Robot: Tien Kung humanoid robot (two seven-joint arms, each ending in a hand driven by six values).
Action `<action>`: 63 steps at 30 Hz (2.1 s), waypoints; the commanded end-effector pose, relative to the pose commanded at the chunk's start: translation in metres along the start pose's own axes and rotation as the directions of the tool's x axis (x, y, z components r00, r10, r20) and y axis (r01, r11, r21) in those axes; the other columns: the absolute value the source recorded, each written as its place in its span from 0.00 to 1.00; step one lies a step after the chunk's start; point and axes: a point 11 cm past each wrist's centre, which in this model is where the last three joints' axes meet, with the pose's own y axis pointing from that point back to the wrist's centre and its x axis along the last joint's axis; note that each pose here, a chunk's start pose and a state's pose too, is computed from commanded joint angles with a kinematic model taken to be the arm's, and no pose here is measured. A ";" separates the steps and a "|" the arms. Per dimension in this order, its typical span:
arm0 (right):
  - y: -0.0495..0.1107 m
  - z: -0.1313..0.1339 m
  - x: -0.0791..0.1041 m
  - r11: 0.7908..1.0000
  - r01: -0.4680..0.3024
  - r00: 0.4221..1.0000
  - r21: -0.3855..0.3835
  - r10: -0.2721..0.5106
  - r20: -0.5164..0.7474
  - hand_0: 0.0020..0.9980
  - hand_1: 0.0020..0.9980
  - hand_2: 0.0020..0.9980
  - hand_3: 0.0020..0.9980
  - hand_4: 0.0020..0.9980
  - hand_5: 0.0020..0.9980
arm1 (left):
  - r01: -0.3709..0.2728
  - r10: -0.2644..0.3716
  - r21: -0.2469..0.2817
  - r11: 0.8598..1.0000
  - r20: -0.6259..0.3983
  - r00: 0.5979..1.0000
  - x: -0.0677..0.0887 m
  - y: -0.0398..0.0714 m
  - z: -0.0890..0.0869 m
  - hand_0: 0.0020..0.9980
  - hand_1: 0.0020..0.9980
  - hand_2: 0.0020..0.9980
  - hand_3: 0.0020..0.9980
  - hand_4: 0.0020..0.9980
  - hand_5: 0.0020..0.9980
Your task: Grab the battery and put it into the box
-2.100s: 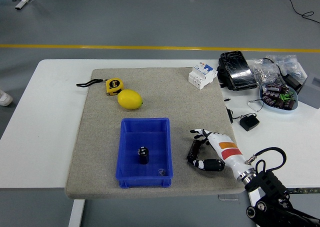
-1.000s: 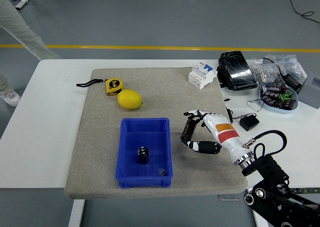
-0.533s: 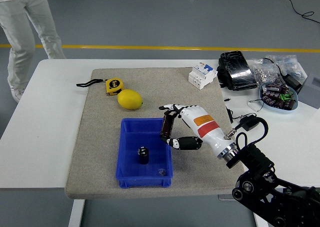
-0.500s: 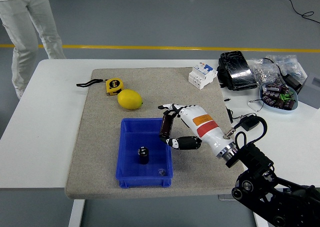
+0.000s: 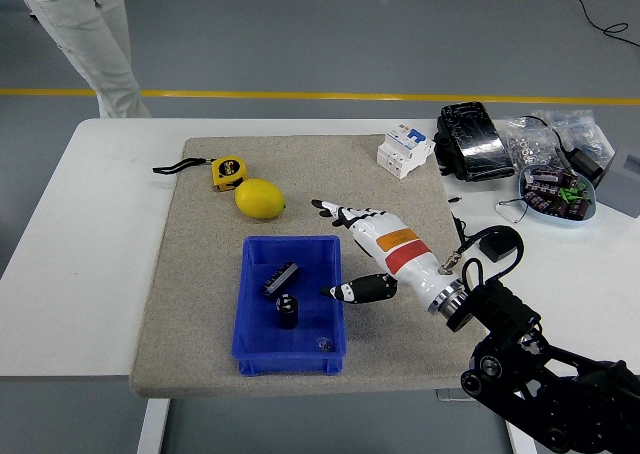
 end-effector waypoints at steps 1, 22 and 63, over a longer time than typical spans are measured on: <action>0.000 0.000 0.000 1.000 -0.002 1.000 -0.001 0.002 0.001 0.76 0.75 0.86 1.00 0.98 0.22 | 0.000 0.000 0.001 1.000 0.000 1.000 0.000 0.000 0.000 0.61 0.61 0.68 0.59 0.64 0.61; 0.035 0.077 0.052 0.955 -0.184 0.969 -0.234 0.216 0.119 0.77 0.75 0.88 1.00 1.00 0.27 | 0.002 -0.002 0.007 1.000 0.000 1.000 -0.001 0.000 -0.002 0.61 0.61 0.68 0.59 0.64 0.61; 0.126 0.123 0.008 0.748 -0.161 0.365 -0.644 0.651 0.665 0.87 0.85 0.89 0.94 1.00 0.82 | -0.004 0.004 0.011 1.000 0.010 1.000 0.000 0.000 -0.004 0.61 0.61 0.68 0.59 0.64 0.61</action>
